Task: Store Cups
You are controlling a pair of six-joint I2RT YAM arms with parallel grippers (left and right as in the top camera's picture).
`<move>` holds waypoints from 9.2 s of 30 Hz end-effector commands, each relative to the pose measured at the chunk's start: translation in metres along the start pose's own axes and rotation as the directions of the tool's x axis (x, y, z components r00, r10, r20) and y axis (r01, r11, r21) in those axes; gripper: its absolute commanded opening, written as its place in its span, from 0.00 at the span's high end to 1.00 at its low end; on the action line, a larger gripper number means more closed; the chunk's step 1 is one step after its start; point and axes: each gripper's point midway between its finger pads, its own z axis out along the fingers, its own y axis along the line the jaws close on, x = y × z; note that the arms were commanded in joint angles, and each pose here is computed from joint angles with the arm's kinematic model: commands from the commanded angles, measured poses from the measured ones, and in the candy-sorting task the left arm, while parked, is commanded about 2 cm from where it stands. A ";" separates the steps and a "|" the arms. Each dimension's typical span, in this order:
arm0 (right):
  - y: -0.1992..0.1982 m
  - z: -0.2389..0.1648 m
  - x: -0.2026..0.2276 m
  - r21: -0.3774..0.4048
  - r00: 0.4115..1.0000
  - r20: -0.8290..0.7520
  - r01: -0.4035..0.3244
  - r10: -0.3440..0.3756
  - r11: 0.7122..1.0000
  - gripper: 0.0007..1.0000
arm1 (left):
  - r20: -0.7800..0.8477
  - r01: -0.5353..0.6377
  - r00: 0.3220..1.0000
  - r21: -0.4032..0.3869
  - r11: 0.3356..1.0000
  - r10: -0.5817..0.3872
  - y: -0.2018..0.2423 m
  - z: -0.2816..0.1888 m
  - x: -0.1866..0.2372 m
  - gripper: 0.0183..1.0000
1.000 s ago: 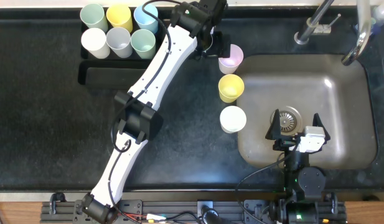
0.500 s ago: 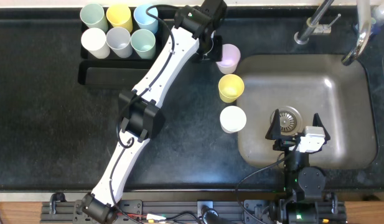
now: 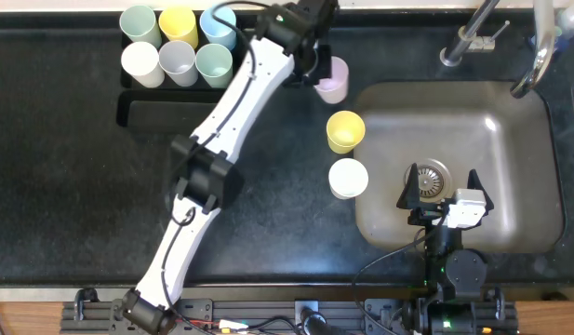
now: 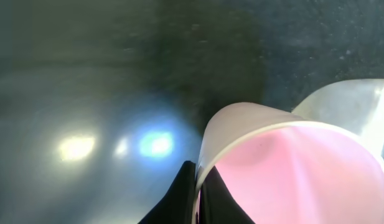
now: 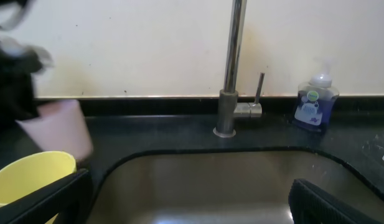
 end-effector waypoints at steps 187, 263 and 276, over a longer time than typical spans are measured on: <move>-0.001 0.000 0.003 0.005 1.000 0.003 -0.011 0.011 1.000 0.00 | 0.308 0.811 0.580 -0.138 0.568 -0.754 0.281 -0.114 0.038 0.98; -0.001 0.000 0.003 0.004 1.000 0.003 -0.011 0.011 1.000 0.00 | 0.963 -0.100 0.255 -0.064 0.993 0.088 0.264 -0.197 0.172 0.00; -0.001 0.000 0.003 0.004 1.000 0.003 -0.011 0.011 1.000 0.00 | 0.941 -0.113 0.306 -0.113 0.987 0.143 0.274 -0.161 0.184 0.00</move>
